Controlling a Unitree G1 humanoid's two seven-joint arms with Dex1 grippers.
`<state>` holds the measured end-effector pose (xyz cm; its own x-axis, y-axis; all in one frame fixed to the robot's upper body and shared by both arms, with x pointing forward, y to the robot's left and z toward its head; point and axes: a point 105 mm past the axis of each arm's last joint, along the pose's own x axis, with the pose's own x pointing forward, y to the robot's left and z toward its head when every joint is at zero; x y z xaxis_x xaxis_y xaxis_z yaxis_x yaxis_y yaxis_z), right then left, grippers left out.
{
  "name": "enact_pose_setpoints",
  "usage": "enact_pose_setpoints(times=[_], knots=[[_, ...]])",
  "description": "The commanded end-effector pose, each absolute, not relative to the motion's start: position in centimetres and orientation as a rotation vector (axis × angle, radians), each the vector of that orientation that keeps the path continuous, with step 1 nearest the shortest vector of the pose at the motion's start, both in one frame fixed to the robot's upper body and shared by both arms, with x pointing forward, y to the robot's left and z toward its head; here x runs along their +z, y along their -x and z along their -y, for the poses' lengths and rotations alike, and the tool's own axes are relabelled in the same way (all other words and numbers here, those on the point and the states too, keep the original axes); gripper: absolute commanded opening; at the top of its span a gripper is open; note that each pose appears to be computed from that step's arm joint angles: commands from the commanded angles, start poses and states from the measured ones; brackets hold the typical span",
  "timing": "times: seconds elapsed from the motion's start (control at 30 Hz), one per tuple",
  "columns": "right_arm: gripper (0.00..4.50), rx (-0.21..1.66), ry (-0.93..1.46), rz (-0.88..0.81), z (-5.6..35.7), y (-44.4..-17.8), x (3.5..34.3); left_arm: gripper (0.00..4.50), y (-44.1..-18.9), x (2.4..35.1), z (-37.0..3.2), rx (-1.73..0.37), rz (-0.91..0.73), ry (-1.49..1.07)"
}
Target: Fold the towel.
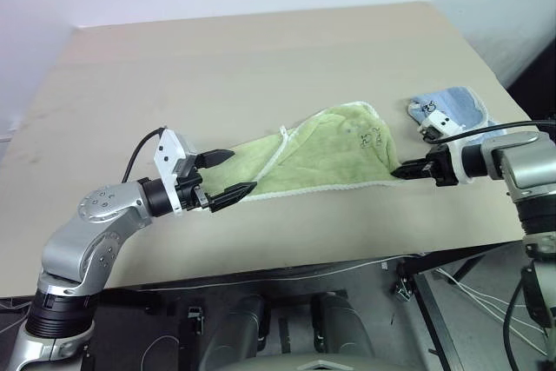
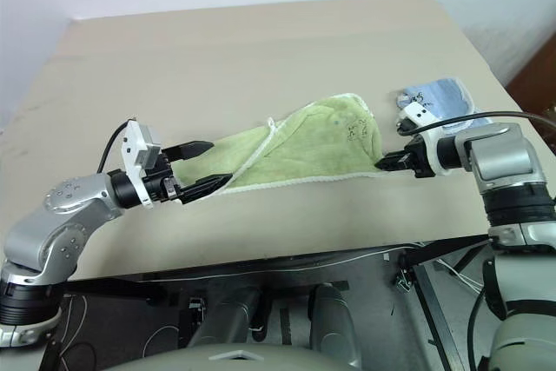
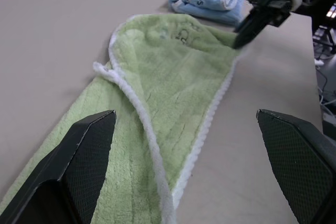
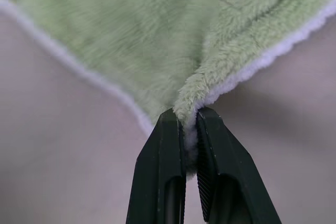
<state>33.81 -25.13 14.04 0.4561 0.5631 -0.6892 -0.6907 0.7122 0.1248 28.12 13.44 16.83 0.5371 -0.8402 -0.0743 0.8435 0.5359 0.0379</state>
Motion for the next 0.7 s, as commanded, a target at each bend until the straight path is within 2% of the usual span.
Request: enact_pose_setpoints(times=[0.03,0.27,0.5,0.63,0.7], knots=[[0.38,0.811,0.2,-0.774,25.5,-32.7,15.2,4.5,-27.8,18.0,-13.1,-1.016,-0.007,-0.075],[0.38,0.912,0.198,-0.843,25.5,-29.3,15.2,4.5,-27.8,17.7,-13.3,-1.017,-0.018,-0.07],[0.38,1.033,0.182,-0.817,24.2,-26.9,16.3,4.5,-27.8,17.1,-13.7,-1.019,-0.021,-0.067],[0.38,1.037,0.215,-0.855,24.5,-26.0,15.9,4.5,-27.8,17.0,-13.7,-1.024,-0.021,-0.068],[0.77,1.038,0.212,-0.861,24.5,-25.9,15.5,4.5,-27.8,17.0,-13.6,-1.025,-0.021,-0.071]])
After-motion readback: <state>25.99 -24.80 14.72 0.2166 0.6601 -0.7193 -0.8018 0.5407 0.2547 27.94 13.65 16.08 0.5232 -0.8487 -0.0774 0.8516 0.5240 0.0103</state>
